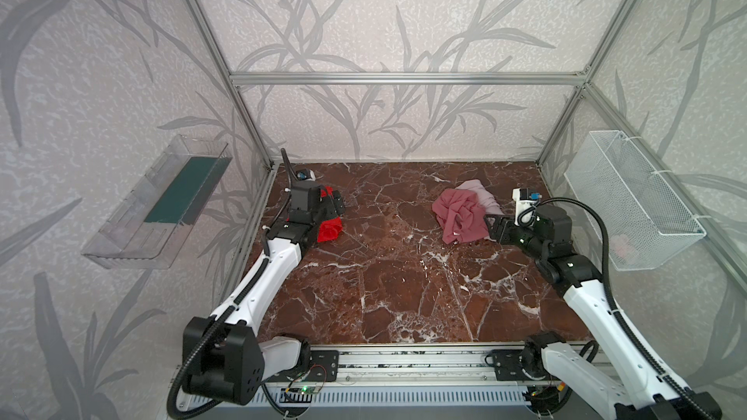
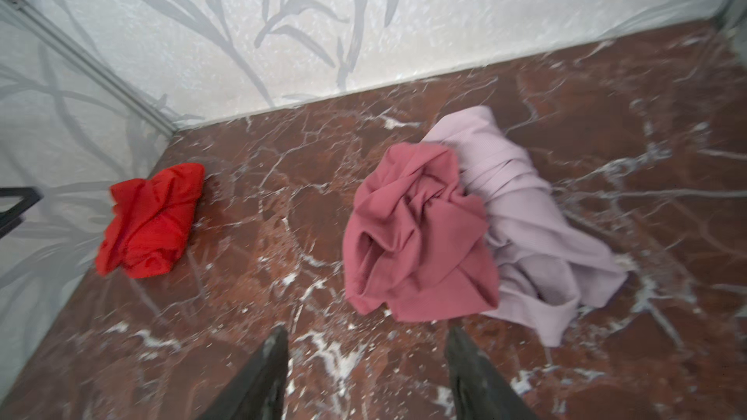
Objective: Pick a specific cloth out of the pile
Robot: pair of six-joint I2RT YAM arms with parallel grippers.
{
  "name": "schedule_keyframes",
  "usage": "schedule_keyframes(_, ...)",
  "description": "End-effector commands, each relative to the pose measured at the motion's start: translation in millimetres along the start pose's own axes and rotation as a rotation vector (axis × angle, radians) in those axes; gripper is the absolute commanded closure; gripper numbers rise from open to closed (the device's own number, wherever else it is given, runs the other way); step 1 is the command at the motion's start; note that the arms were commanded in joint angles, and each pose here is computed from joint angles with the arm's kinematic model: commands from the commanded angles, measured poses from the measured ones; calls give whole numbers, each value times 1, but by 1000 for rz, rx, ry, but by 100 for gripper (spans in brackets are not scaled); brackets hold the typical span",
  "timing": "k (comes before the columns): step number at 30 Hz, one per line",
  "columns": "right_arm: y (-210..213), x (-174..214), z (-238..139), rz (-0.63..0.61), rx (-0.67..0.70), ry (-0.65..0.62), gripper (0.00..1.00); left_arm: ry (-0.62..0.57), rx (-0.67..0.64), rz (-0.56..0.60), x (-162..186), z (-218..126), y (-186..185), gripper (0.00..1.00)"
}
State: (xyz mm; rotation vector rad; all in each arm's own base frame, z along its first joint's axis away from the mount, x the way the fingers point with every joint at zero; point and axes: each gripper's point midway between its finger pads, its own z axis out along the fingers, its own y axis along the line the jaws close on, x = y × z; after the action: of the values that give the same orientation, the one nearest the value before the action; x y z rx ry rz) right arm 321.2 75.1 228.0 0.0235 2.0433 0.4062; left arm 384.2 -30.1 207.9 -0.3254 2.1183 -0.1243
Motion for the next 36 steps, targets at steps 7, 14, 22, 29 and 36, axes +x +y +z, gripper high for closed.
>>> schedule_keyframes(7, -95, 40, 45, -264, 399, -214, 34, -197, -204, 133, 25, 3, 60, 1)
schedule_keyframes(14, -91, 51, 61, -324, 342, -353, 26, -282, -324, 129, 29, 4, 100, 1)
schedule_keyframes(22, -85, 71, 84, -366, 277, -331, 18, -290, -241, 157, 44, 46, 101, 1)
schedule_keyframes(29, -87, 70, 106, -368, 281, -210, 13, -294, -193, 164, 64, 68, 102, 1)
schedule_keyframes(36, -88, 70, 104, -366, 289, -221, 1, -299, -192, 169, 63, 68, 102, 1)
